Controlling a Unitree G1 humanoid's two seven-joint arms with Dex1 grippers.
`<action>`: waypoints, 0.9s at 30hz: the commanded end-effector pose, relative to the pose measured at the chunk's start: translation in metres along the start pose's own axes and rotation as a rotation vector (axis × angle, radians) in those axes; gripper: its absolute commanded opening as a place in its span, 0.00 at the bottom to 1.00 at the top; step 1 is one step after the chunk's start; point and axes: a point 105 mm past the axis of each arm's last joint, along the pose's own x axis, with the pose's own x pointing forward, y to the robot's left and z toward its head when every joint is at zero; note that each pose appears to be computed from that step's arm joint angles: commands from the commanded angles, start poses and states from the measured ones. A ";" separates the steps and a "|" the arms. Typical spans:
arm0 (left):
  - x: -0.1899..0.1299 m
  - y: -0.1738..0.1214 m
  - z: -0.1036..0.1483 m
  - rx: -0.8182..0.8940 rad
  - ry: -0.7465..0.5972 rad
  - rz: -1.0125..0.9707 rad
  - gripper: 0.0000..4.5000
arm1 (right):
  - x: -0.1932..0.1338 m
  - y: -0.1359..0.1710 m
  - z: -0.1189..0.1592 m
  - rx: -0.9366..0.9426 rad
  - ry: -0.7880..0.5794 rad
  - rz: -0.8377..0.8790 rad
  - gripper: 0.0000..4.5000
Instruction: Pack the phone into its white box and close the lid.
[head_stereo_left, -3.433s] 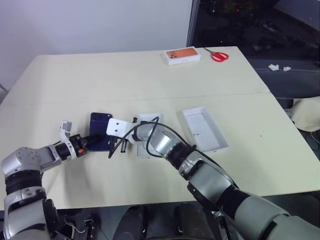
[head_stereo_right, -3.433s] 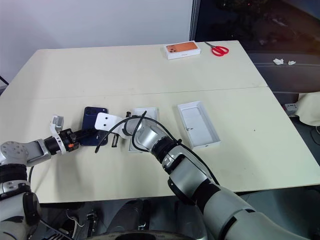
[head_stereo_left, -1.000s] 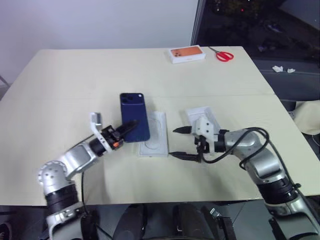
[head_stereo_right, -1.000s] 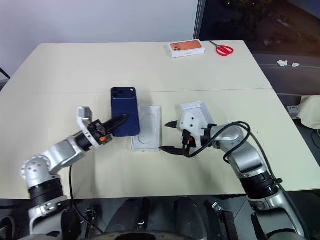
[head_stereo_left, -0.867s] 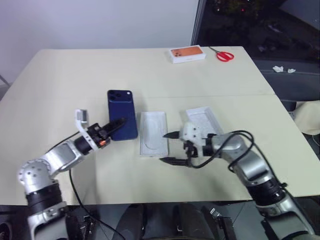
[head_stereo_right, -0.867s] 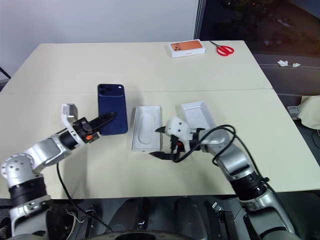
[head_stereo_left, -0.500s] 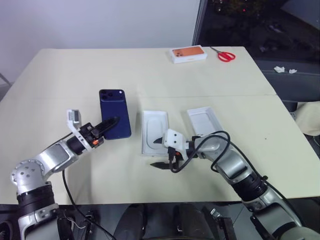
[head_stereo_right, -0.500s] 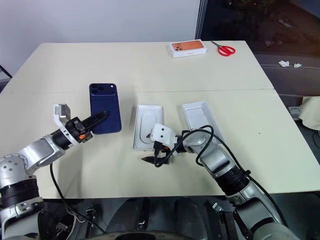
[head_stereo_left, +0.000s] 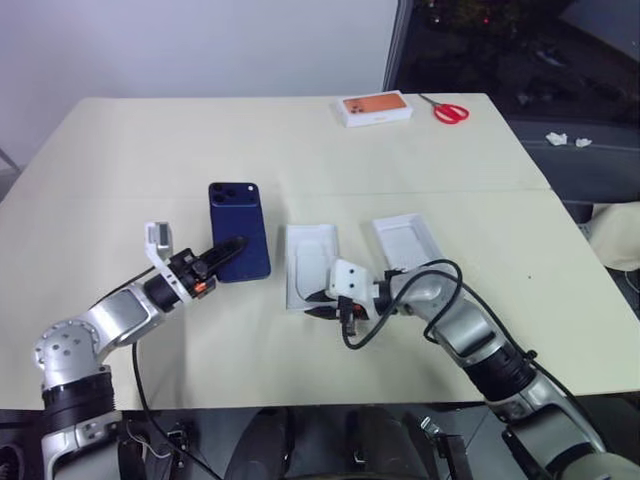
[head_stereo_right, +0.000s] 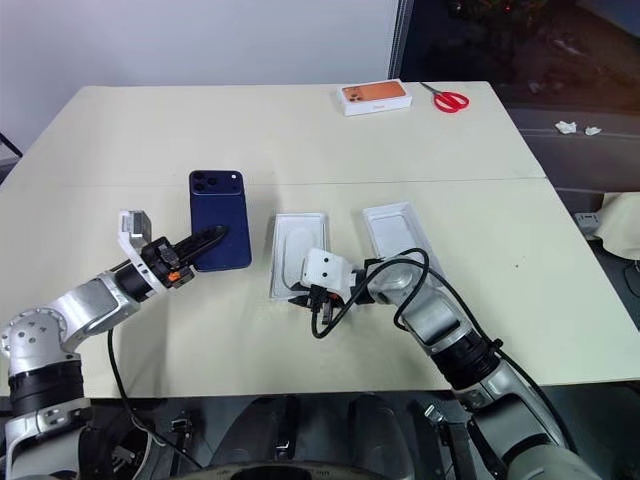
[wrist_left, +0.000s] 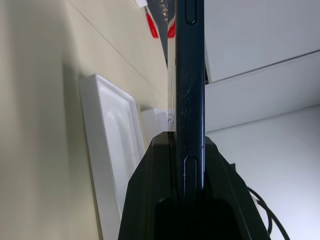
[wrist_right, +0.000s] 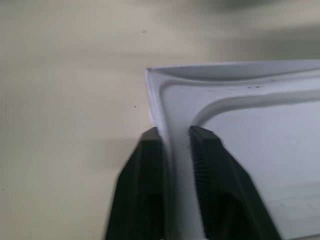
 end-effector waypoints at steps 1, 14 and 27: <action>0.000 -0.015 0.005 0.034 -0.014 -0.059 0.00 | 0.001 0.002 0.001 -0.001 0.000 0.009 0.08; 0.000 -0.014 0.000 0.015 -0.008 -0.056 0.00 | 0.001 0.018 0.022 0.026 -0.062 0.071 0.08; -0.001 -0.015 -0.005 0.004 0.009 -0.052 0.00 | 0.018 0.021 0.032 0.109 -0.109 0.072 0.67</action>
